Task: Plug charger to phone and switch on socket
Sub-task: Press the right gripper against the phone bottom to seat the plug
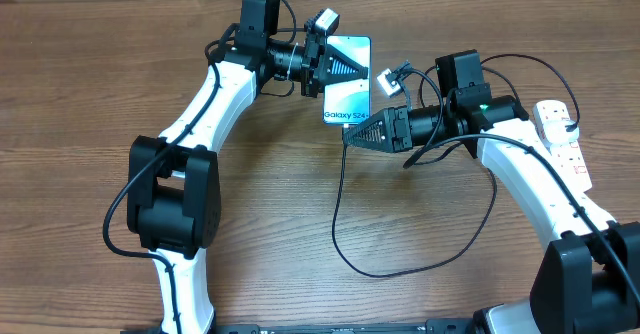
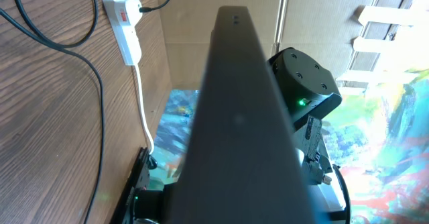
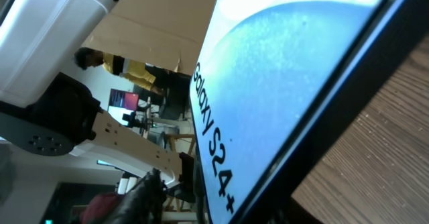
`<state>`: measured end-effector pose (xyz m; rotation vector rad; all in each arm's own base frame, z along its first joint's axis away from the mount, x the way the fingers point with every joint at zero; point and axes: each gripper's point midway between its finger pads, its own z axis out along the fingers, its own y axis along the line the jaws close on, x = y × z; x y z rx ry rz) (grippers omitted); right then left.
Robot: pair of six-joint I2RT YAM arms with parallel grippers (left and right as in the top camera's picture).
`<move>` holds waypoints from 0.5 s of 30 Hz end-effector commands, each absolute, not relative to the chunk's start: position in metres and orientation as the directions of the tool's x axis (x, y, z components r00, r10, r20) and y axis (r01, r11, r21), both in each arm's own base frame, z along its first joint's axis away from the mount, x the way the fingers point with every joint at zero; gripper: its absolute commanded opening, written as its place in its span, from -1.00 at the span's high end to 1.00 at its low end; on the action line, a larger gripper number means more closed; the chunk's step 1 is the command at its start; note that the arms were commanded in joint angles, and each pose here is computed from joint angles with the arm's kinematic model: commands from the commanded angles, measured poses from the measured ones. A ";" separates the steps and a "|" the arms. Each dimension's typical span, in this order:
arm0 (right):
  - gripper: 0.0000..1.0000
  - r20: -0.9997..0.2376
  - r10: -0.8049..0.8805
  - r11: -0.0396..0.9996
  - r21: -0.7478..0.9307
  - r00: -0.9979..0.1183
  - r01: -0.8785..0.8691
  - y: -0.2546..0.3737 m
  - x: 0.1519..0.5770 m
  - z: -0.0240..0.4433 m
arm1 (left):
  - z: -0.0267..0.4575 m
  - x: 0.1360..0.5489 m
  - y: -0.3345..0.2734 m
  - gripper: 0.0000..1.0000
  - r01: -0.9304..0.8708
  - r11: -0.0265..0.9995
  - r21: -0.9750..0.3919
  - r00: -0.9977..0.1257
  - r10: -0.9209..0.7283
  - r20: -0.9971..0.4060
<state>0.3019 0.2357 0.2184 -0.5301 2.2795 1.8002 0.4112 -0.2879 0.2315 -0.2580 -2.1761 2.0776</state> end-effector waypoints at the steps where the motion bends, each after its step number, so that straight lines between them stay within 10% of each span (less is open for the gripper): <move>1: 0.30 -0.354 -0.169 0.172 0.908 -0.920 -0.381 0.238 0.298 0.220 | 0.252 0.401 -0.289 0.92 0.060 0.009 -0.998 -0.969 0.240 -0.057; 15: 0.35 -0.340 -0.141 0.238 0.900 -0.930 -0.365 0.238 0.309 0.213 | 0.252 0.401 -0.289 0.92 0.060 0.009 -0.998 -0.969 0.240 -0.056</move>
